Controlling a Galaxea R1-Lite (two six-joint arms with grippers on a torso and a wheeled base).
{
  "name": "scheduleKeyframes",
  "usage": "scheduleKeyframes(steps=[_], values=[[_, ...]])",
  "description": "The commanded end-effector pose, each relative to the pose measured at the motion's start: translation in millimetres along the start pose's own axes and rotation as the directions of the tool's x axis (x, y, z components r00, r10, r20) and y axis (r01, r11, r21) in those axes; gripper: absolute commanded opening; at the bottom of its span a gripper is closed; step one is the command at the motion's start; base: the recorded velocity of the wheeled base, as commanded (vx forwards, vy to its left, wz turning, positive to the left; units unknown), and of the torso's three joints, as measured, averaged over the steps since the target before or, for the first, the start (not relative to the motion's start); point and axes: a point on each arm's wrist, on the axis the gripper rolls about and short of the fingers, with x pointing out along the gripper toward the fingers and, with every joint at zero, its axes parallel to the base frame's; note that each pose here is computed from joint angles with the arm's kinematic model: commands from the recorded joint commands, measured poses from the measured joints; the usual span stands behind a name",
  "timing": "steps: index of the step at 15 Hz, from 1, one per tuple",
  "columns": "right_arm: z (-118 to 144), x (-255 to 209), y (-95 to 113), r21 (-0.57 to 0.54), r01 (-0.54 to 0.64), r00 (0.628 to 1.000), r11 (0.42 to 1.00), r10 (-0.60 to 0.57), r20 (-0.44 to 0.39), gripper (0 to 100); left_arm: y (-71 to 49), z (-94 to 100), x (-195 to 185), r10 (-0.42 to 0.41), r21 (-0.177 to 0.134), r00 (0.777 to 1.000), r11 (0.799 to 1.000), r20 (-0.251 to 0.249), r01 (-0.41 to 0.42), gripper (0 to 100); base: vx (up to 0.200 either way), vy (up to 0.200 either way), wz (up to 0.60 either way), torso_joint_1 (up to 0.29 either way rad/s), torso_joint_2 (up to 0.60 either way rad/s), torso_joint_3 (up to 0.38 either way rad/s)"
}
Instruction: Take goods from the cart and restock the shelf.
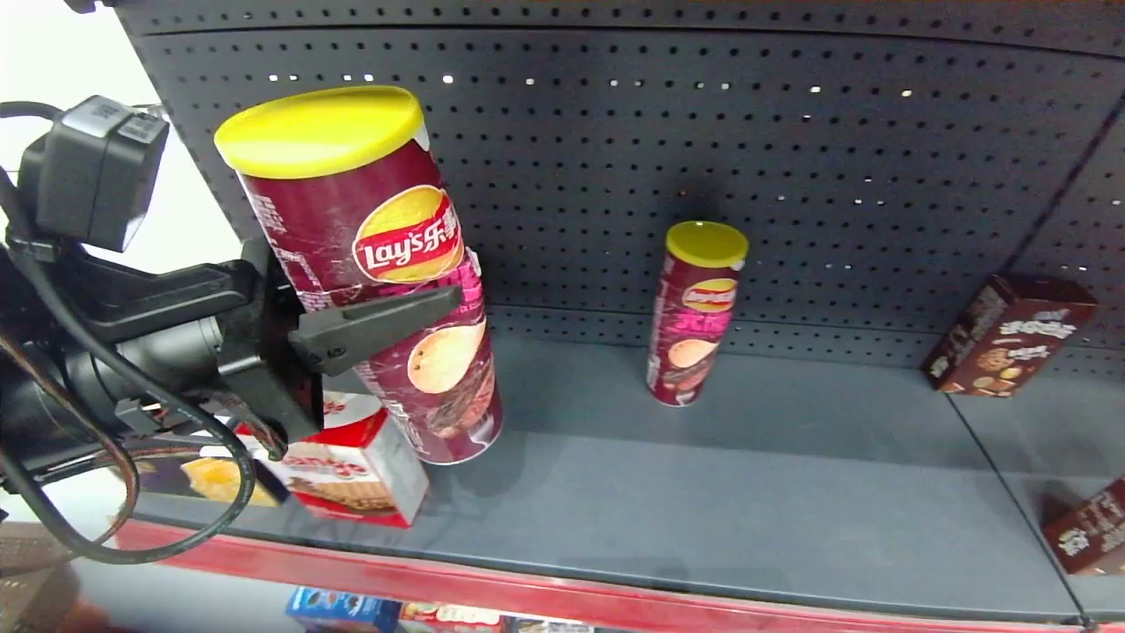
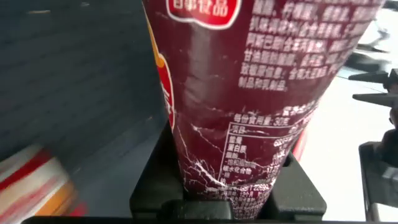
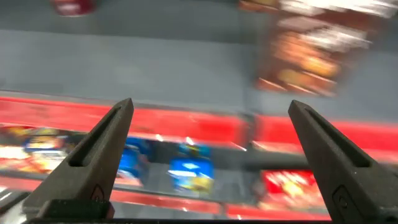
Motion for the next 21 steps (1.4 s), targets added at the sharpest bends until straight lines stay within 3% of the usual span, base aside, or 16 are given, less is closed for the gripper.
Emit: scheduleKeyframes(steps=[1,11,15,16,17,18,21], values=[[0,0,0,0.000,0.001,1.000,1.000,-0.001,-0.001,100,0.5,0.3,-1,0.005,0.002,1.000,1.000,0.002,-0.005,0,0.000,0.000,0.00,0.000,0.00,0.000],[0,0,0,0.000,0.001,1.000,1.000,-0.001,-0.001,100,3.3,1.9,-2,0.022,0.016,1.000,1.000,0.010,-0.022,0,0.000,0.000,0.00,0.000,0.00,0.000],[1,0,0,-0.012,0.016,1.000,1.000,-0.016,-0.009,100,-2.4,4.1,-7,0.022,0.019,1.000,1.000,0.015,-0.022,0,0.000,0.000,0.00,0.000,0.00,0.000],[41,-1,1,-0.028,0.012,1.000,1.000,-0.011,0.029,100,-1.6,3.0,-7,0.020,0.019,1.000,1.000,0.012,-0.020,0,0.000,0.000,0.00,0.000,0.00,0.000],[88,26,1,0.015,-0.014,0.996,1.000,0.016,-0.086,100,-0.2,3.1,-5,0.019,0.020,1.000,1.000,0.014,-0.019,0,0.000,0.000,0.00,0.000,0.00,0.000],[100,33,2,0.034,-0.022,0.996,0.999,0.025,-0.087,100,0.7,0.4,-4,0.017,0.013,1.000,1.000,0.007,-0.017,0,0.000,0.000,0.00,0.000,0.00,0.000],[142,58,8,0.007,-0.193,0.981,0.981,0.193,-0.035,100,9.2,0.2,5,0.010,0.017,0.999,1.000,0.030,-0.011,0,0.000,0.000,0.00,0.000,0.00,0.000]])
